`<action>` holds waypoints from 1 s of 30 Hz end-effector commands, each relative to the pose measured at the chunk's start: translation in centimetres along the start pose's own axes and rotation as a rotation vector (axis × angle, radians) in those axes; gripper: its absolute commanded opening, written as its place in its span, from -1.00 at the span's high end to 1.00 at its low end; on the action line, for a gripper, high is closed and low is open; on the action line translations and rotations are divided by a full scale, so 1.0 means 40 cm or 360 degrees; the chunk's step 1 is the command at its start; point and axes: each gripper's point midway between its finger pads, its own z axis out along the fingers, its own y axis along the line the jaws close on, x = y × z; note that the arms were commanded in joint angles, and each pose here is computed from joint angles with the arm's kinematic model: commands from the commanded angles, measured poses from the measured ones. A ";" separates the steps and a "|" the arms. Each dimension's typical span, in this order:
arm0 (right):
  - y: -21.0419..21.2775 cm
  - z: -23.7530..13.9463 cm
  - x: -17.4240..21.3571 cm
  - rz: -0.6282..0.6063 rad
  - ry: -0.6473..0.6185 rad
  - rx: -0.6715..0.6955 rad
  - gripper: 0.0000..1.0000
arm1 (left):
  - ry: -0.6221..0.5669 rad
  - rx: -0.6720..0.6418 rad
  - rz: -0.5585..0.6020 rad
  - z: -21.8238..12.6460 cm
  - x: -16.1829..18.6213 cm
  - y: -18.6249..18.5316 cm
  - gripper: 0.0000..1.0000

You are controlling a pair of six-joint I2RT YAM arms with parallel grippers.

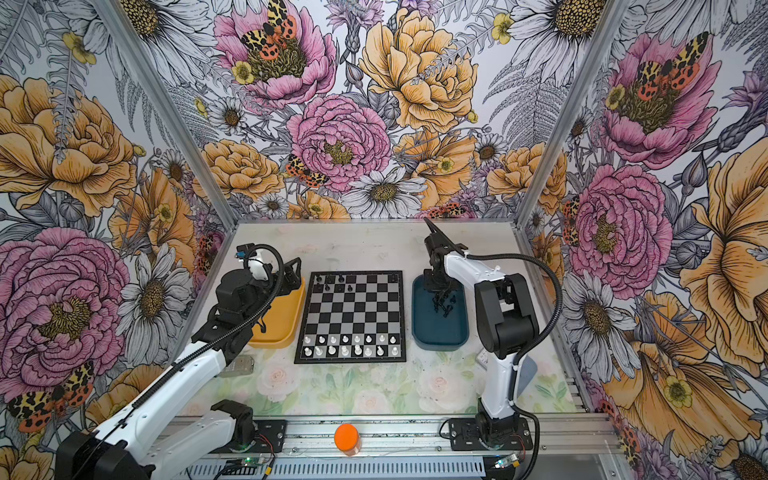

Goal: Set up the chess pieces on the board
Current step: 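Lower the right gripper into the teal tray and grasp a black piece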

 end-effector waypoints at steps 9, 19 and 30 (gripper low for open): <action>0.004 0.015 -0.047 -0.0005 -0.0042 -0.0029 0.52 | -0.0055 0.0032 0.0007 -0.002 -0.035 -0.023 -0.89; 0.003 0.032 -0.046 0.0001 -0.0021 -0.0027 0.53 | -0.0048 0.0032 0.0011 0.001 -0.033 -0.025 -0.89; -0.002 0.044 -0.045 0.0013 -0.0007 -0.0012 0.59 | -0.0050 0.0032 0.0012 -0.001 -0.033 -0.025 -0.89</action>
